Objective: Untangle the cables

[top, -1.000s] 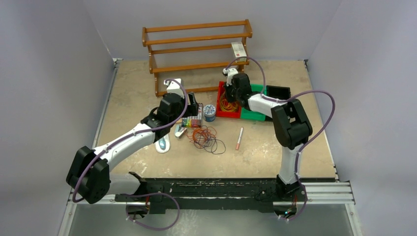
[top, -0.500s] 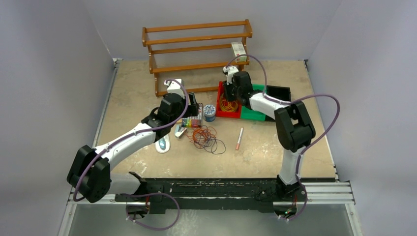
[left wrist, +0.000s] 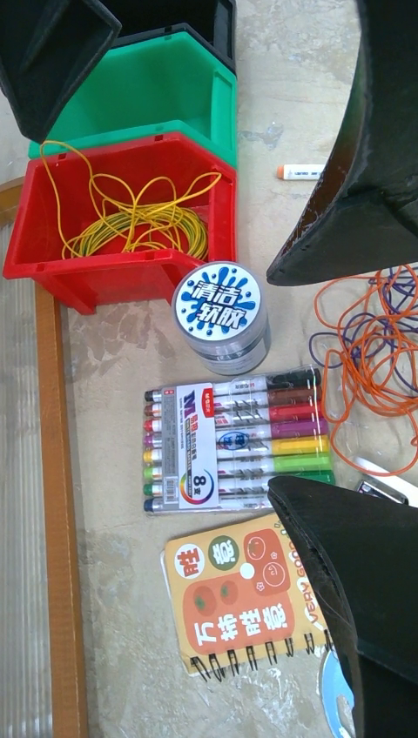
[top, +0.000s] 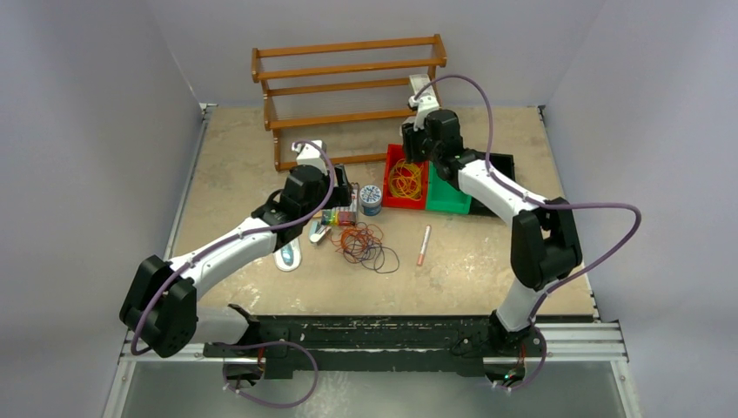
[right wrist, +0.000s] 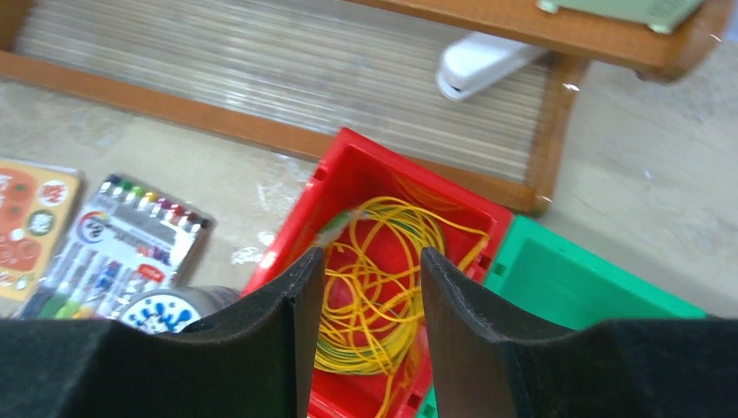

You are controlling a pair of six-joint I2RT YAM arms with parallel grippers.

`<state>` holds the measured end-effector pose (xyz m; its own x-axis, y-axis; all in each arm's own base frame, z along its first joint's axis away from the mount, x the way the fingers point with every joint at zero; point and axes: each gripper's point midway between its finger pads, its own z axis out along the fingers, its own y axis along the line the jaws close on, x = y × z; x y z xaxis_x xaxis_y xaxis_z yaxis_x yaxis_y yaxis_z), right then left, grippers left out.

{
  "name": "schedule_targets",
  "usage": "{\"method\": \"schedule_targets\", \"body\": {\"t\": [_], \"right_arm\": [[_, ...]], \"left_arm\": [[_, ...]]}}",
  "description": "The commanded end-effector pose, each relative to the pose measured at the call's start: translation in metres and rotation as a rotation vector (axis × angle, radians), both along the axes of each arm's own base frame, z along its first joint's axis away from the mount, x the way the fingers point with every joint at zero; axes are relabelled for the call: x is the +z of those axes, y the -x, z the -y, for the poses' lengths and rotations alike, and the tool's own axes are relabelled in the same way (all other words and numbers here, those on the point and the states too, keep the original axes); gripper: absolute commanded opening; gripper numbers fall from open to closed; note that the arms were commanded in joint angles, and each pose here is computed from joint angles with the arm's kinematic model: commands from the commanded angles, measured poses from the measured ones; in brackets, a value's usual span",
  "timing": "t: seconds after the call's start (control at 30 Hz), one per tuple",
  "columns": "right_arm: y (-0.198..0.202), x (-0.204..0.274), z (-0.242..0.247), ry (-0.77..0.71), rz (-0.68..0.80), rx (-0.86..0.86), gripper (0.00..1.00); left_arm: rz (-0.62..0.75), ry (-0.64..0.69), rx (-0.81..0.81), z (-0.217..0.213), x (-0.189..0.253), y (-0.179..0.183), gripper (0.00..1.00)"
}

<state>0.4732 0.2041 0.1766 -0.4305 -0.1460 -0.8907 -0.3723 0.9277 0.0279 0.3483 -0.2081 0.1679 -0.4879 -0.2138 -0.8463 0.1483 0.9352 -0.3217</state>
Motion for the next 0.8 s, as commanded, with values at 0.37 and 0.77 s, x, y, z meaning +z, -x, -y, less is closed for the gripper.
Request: {"method": "schedule_targets", "body": {"t": [0.37,0.77], "right_arm": [[-0.025,-0.02,0.05,0.049,-0.112,-0.213,0.47],[-0.037,-0.035,0.038,0.045,-0.125,-0.162,0.26]], "left_arm": [[0.026,0.038,-0.004,0.005,0.011,-0.007,0.8],[0.025,0.033,-0.007,0.005,0.012,-0.006,0.8]]}}
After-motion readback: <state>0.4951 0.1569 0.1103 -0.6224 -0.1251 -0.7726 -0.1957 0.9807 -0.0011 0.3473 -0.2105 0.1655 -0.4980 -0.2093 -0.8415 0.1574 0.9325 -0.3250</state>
